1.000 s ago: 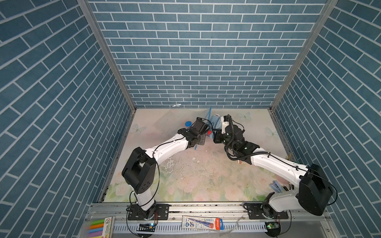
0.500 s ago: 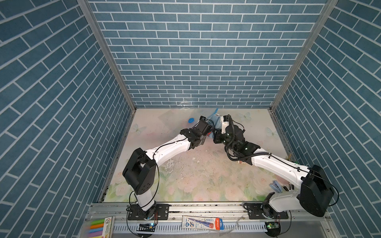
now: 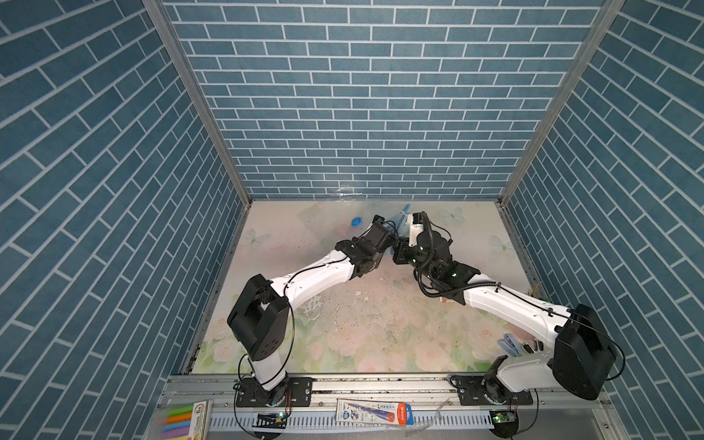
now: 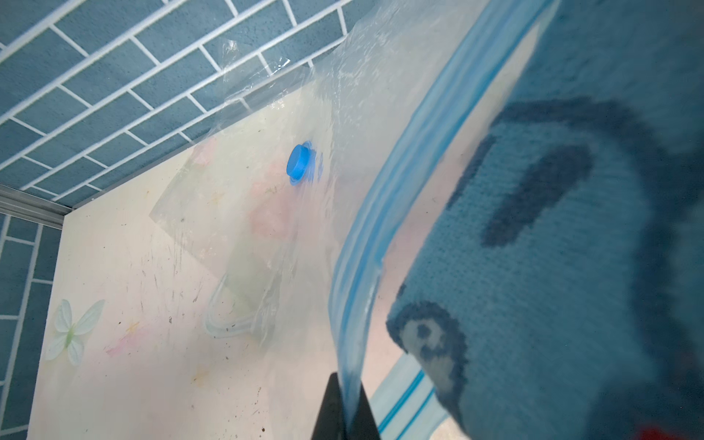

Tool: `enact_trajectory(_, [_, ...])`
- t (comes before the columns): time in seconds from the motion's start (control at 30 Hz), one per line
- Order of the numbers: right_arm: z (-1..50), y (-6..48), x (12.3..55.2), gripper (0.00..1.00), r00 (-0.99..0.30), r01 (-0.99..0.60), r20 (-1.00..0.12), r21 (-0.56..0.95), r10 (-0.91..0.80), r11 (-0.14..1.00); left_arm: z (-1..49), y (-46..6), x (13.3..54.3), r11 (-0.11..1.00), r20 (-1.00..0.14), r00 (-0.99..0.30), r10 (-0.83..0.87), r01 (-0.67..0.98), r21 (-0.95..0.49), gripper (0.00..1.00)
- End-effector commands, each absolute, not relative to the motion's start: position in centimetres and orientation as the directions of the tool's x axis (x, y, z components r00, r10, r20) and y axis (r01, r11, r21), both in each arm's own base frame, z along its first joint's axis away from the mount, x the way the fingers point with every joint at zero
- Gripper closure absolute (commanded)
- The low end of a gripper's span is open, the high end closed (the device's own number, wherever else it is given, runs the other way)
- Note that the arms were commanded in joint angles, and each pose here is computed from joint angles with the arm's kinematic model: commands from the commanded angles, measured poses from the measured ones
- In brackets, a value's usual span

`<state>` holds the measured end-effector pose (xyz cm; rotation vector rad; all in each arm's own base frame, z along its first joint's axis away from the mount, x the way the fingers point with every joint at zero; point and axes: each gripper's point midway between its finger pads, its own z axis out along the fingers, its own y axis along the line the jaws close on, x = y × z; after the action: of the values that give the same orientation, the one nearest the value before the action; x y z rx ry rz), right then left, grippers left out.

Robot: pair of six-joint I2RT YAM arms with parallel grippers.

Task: Place the folded towel into the vacuum bag
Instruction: Place the towel in the vacuum bag.

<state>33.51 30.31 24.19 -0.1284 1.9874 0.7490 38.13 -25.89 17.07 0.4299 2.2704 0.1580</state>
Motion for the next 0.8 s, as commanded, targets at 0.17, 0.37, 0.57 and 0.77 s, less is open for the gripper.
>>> enact_trajectory(0.17, [25.2, 30.7, 34.4, 1.0, -0.527, -0.325, -0.788, 0.533, 0.318, 0.781, 18.8, -26.3, 38.0, 0.957, -0.739, -0.611, 0.283, 0.224, 0.181, 1.0])
enact_trajectory(0.37, [25.1, 28.6, 35.6, 1.0, -0.5, -0.229, -0.785, 0.526, 0.365, 0.819, 18.6, -26.9, 37.7, 0.959, -0.736, -0.622, 0.267, 0.249, 0.138, 1.0])
enact_trajectory(0.57, [26.5, 28.7, 36.5, 1.0, -0.464, -0.228, -0.792, 0.539, 0.396, 0.811, 18.0, -27.7, 37.3, 0.955, -0.726, -0.637, 0.26, 0.279, 0.098, 1.0])
enact_trajectory(0.77, [26.0, 30.8, 36.5, 1.0, -0.518, -0.28, -0.768, 0.568, 0.376, 0.774, 18.3, -28.1, 37.3, 0.957, -0.729, -0.639, 0.246, 0.281, 0.077, 1.0])
